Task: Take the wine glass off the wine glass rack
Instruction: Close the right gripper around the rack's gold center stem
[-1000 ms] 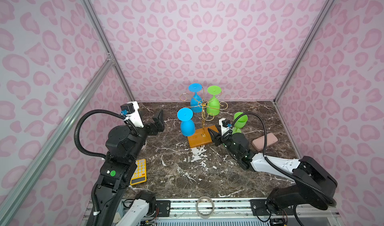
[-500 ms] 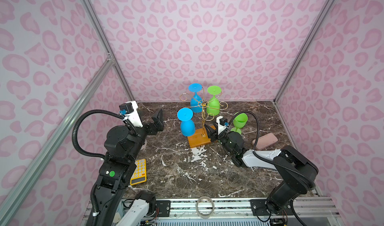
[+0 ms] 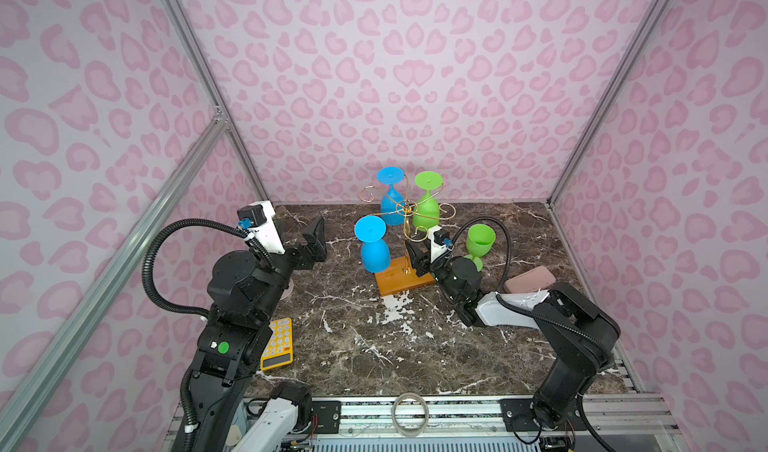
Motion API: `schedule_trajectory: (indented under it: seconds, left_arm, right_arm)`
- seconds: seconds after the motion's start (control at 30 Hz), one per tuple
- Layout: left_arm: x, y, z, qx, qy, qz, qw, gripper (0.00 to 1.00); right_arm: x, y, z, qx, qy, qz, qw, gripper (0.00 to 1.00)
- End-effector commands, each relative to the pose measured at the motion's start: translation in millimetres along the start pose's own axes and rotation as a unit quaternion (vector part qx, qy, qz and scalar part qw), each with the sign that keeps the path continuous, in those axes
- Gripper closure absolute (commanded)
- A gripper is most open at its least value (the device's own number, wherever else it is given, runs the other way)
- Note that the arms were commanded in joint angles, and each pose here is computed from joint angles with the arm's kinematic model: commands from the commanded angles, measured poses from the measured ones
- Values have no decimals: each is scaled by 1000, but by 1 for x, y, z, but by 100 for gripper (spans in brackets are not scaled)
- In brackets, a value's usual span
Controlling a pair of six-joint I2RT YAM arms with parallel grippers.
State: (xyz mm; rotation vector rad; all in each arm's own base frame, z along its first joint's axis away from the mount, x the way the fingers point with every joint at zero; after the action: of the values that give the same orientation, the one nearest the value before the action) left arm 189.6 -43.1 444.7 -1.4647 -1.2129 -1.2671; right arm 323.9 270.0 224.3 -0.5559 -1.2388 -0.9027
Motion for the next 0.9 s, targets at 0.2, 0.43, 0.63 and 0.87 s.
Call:
schedule_trajectory:
  seconds: [0.2, 0.43, 0.63, 0.87]
  left_arm:
    - [6, -1, 0, -1, -5, -15, 1000, 3]
    - [5, 1, 0, -3, -7, -13, 1000, 3]
    - [-1, 6, -1, -6, -11, -2, 1000, 3]
    - [-6, 13, -6, -32, -37, 19, 999, 3]
  right_arm:
    - [0, 14, -2, -27, -17, -9, 999, 47]
    - [-3, 20, 0, -24, -24, -3, 999, 49]
    - [-5, 23, 0, -27, -29, 1, 999, 57]
    - [-5, 23, 0, -27, -33, 5, 999, 69]
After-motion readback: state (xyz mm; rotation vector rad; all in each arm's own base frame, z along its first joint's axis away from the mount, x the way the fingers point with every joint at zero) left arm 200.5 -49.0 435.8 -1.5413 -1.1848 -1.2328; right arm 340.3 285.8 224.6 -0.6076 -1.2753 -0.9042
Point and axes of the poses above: each gripper's point midway between its finger pads, its own y axis out along the fingers, its own z axis along the line the jaws close on, x = y × z, the point moved 8 cm from there along -y, back along the fingers, and after that the axes turned 7 degrees about y, right-handed, at the moved point
